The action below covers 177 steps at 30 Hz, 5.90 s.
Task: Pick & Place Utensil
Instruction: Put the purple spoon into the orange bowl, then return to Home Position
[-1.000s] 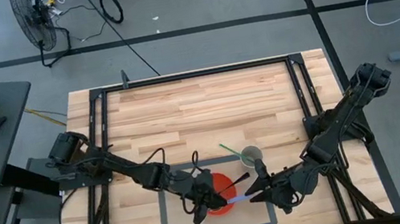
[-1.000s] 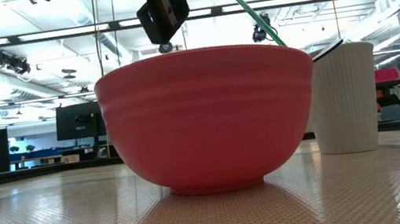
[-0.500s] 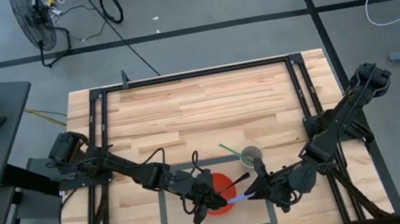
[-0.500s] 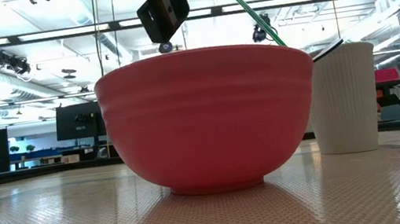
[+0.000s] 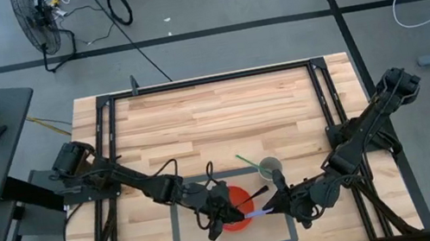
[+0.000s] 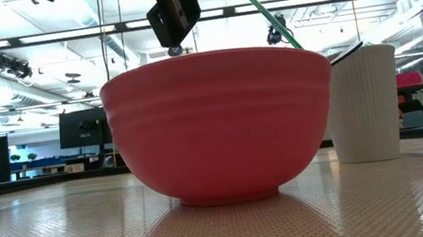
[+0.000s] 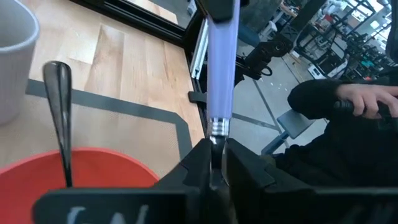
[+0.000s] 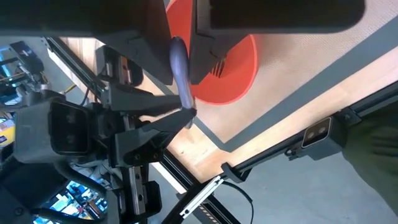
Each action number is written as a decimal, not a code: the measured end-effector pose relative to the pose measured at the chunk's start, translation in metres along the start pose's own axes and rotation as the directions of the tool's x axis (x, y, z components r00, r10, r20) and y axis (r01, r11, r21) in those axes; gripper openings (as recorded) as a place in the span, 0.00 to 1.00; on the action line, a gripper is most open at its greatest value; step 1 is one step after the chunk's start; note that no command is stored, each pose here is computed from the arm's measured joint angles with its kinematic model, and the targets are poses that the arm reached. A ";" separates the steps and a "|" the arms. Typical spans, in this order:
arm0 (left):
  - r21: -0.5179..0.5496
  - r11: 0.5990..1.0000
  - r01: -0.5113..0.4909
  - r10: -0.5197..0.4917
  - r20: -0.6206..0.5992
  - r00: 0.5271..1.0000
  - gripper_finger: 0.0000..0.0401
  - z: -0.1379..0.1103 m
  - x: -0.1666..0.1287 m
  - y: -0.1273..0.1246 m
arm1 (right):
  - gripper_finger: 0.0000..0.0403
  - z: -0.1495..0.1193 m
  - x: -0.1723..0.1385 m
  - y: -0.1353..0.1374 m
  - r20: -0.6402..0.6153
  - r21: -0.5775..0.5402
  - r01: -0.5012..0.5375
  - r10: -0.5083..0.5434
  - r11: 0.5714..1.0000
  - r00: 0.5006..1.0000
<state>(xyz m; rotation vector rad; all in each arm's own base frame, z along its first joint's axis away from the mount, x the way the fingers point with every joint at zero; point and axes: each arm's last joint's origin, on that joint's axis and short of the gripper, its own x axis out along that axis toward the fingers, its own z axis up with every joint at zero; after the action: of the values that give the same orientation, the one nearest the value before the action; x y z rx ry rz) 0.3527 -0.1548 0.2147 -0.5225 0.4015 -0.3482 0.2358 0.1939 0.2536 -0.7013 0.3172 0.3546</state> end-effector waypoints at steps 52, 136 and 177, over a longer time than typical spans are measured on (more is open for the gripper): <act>0.141 0.794 -0.592 0.599 -0.015 0.800 0.58 0.012 -0.080 -0.013 | 0.10 -0.027 0.054 0.007 -0.233 -0.227 -0.134 0.080 0.965 0.969; 0.118 0.765 -0.633 0.631 0.059 0.774 0.58 0.027 -0.080 0.000 | 0.43 -0.018 0.031 0.022 -0.288 -0.133 -0.051 0.011 0.990 0.958; 0.133 0.854 -0.503 0.414 0.412 0.812 0.07 -0.020 -0.204 0.090 | 0.20 -0.087 -0.120 -0.064 -0.019 0.577 0.166 -0.190 0.800 0.982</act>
<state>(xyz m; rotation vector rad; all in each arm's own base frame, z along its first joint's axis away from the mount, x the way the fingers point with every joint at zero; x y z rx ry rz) 0.1871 -0.0051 0.2072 -0.2301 0.1056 0.1811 0.1409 0.0648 0.2751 -0.1174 0.2966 0.0762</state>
